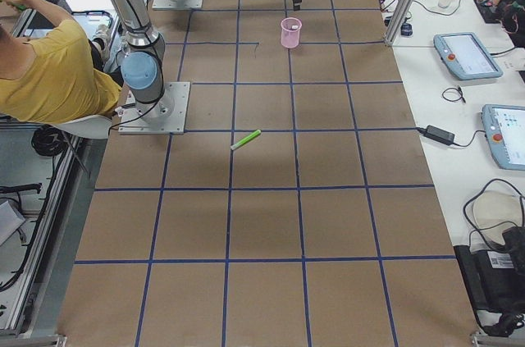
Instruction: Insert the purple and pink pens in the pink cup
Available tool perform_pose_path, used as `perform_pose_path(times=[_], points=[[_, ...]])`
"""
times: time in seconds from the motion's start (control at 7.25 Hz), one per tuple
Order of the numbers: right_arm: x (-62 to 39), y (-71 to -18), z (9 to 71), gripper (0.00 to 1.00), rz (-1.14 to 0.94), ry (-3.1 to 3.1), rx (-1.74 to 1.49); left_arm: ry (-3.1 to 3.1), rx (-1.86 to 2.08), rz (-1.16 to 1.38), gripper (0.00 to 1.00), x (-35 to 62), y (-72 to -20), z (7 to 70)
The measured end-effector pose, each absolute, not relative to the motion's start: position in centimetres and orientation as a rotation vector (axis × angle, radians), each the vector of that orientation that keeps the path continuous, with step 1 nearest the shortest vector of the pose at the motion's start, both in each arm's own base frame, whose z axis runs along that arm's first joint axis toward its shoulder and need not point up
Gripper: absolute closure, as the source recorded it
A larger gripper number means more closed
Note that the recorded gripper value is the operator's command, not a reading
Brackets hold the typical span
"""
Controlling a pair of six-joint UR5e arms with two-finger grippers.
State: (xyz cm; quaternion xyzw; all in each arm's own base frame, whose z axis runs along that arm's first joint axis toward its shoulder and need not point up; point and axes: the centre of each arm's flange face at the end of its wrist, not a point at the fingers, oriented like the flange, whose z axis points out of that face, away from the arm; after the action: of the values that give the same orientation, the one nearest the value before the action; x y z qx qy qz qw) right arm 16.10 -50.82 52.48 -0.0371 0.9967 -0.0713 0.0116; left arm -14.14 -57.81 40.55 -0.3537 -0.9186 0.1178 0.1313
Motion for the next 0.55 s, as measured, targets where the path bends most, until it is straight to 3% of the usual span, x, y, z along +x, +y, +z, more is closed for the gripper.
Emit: perform_pose_path(times=[0.55], points=[[16.3,-50.6,52.4,0.00,-0.214,3.106,-0.119,-3.010,-0.684,0.104,0.00,-15.0,-53.0,45.8]])
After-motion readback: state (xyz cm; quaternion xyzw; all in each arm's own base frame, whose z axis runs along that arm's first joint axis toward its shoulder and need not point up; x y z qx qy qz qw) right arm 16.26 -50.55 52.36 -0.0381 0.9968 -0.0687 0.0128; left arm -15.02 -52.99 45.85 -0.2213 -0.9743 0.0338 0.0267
